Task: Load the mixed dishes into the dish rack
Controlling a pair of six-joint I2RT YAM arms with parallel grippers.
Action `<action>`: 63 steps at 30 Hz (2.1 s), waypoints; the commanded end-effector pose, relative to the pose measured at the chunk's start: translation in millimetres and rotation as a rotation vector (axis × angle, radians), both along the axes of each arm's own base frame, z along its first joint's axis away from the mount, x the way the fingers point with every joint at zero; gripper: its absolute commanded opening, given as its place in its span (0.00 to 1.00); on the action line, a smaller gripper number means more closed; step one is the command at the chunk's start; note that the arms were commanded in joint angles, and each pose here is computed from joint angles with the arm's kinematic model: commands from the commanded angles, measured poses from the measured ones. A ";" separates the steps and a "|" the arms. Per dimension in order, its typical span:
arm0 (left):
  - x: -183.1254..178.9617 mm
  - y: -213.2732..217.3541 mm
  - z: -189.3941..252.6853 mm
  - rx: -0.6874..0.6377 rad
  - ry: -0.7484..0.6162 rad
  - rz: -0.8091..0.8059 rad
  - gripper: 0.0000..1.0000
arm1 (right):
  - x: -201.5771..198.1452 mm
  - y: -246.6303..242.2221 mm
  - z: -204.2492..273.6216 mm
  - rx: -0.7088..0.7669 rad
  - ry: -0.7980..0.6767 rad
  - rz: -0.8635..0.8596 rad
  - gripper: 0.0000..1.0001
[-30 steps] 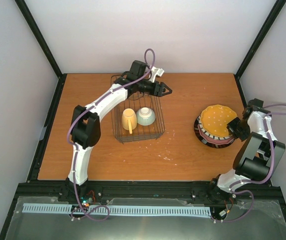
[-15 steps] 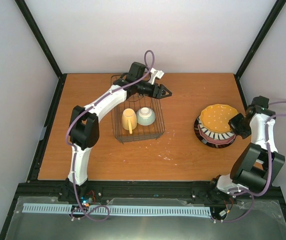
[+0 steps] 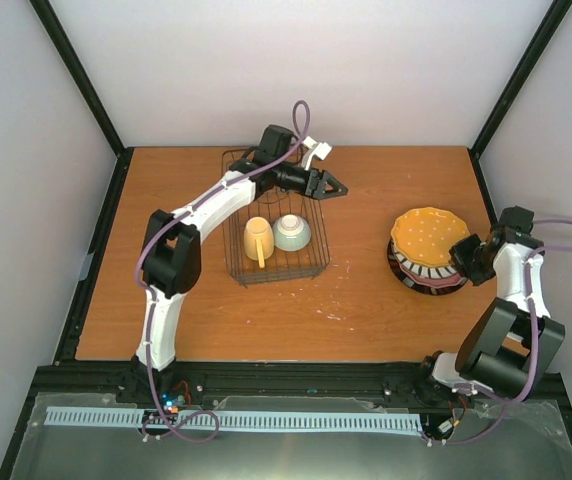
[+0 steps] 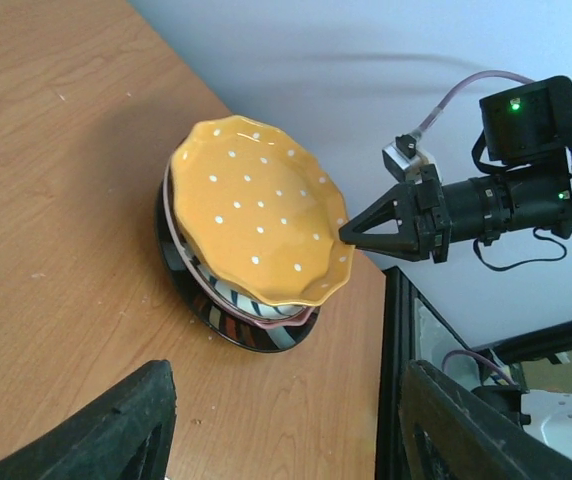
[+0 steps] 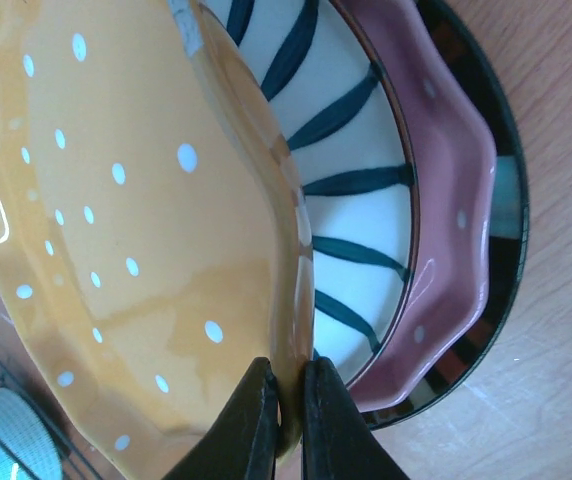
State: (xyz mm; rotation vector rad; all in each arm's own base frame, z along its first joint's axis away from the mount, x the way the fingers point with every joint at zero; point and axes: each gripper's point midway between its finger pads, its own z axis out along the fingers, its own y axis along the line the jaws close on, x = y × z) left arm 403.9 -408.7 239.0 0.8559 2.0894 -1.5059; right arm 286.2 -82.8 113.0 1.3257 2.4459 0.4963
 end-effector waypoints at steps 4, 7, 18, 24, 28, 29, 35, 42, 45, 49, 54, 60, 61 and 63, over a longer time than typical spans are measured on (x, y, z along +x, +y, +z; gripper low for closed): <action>-1.0 -15.5 -12.8 -0.084 0.092 -0.120 0.63 | 32.1 15.2 43.1 0.088 -0.292 0.031 0.03; -1.4 -20.7 -15.5 -0.094 0.105 -0.131 0.63 | 34.1 14.3 52.6 0.079 -0.327 0.035 0.03; -14.0 -40.4 -28.5 -0.106 0.146 -0.187 0.68 | 30.6 29.4 59.9 0.129 -0.422 0.053 0.03; -19.6 -51.4 -37.0 -0.118 0.183 -0.216 0.73 | 30.3 37.7 68.6 0.163 -0.468 0.071 0.03; -21.5 -56.1 -46.5 -0.111 0.215 -0.224 0.75 | 29.8 43.2 78.7 0.172 -0.500 0.087 0.03; -22.4 -57.1 -49.6 -0.108 0.228 -0.226 0.76 | 29.6 44.8 81.5 0.173 -0.507 0.091 0.03; -27.5 -68.9 -52.0 -0.135 0.237 -0.258 0.76 | 27.3 55.0 87.9 0.192 -0.530 0.109 0.03; -32.9 -78.5 -45.2 -0.160 0.252 -0.283 0.77 | 20.5 65.1 90.2 0.208 -0.549 0.128 0.03; -35.7 -84.3 -42.6 -0.163 0.248 -0.292 0.77 | 20.8 69.7 92.9 0.218 -0.557 0.141 0.03; -41.5 -91.3 -41.5 -0.163 0.244 -0.306 0.77 | 22.7 75.5 99.2 0.231 -0.577 0.159 0.03; -46.8 -101.6 -40.1 -0.164 0.243 -0.320 0.77 | 23.3 84.1 104.3 0.247 -0.591 0.190 0.03; -48.5 -117.1 -37.4 -0.177 0.239 -0.333 0.46 | 21.1 97.6 102.3 0.274 -0.589 0.228 0.03; -48.8 -119.1 -37.1 -0.181 0.241 -0.338 0.31 | 21.2 99.7 102.5 0.277 -0.590 0.235 0.03; -49.1 -121.8 -36.4 -0.187 0.246 -0.347 0.02 | 21.5 103.0 101.5 0.280 -0.588 0.247 0.03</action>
